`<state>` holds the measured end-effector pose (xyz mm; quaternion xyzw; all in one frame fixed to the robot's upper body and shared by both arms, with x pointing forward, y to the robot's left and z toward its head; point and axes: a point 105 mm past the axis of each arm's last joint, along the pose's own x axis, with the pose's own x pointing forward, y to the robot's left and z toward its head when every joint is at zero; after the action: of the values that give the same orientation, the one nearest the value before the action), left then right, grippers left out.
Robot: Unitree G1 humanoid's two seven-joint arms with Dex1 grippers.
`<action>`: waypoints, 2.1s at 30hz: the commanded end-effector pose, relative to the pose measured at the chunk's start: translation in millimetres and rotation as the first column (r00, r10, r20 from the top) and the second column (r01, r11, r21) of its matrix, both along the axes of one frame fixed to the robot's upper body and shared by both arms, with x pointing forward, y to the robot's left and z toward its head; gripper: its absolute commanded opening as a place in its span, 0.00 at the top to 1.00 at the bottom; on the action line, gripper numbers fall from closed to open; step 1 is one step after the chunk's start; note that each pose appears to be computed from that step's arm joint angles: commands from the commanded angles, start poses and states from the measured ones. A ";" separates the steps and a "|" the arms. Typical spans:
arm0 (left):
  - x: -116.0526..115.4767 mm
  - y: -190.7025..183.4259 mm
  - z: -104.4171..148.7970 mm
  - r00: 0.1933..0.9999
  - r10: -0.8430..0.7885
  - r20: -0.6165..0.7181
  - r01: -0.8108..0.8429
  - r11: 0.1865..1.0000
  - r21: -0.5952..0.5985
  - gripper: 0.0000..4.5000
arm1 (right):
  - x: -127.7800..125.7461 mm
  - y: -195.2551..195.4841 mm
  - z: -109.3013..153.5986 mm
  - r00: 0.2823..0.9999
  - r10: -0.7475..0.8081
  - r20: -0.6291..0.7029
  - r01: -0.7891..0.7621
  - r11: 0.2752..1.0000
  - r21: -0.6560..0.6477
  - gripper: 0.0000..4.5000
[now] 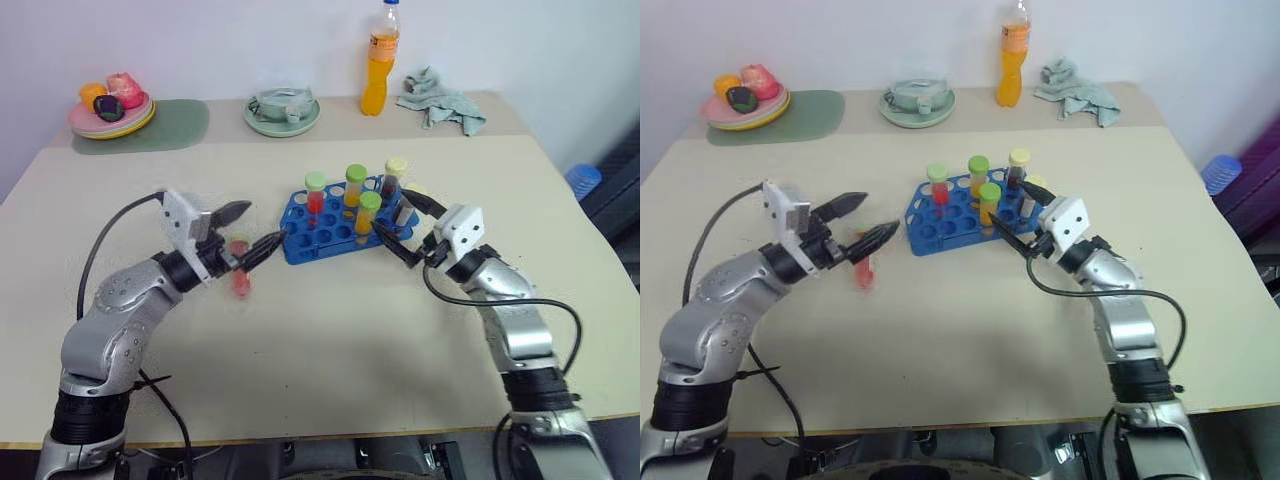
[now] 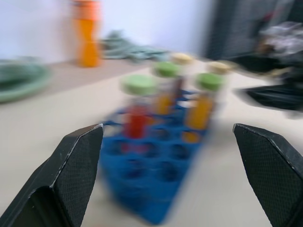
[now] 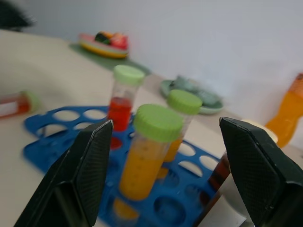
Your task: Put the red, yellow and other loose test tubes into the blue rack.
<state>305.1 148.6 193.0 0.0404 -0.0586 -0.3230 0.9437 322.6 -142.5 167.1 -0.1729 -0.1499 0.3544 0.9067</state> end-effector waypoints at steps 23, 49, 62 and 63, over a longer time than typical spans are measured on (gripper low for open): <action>62.9 16.0 11.9 0.617 0.386 -0.686 -0.378 0.910 0.172 0.00 | -59.7 -19.8 75.9 0.902 0.362 -0.235 -0.394 0.913 -0.103 0.19; 47.6 -8.3 -7.8 -0.095 0.504 -0.859 -0.208 0.833 0.512 0.00 | -62.0 -11.9 69.5 0.926 0.323 -0.197 -0.346 0.934 -0.093 0.19; 53.8 7.9 -29.2 -0.065 0.574 -0.816 -0.209 0.792 0.574 0.00 | -64.9 -9.8 68.7 0.934 0.311 -0.179 -0.329 0.940 -0.087 0.19; 55.9 7.0 -30.3 -0.051 0.573 -0.818 -0.211 0.794 0.570 0.00 | -65.1 -9.6 68.8 0.935 0.309 -0.177 -0.327 0.941 -0.088 0.19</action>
<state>354.3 158.6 155.0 -0.0462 0.6621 0.0303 0.7473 262.2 -152.2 222.7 -0.1509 -0.0493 0.5249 0.8362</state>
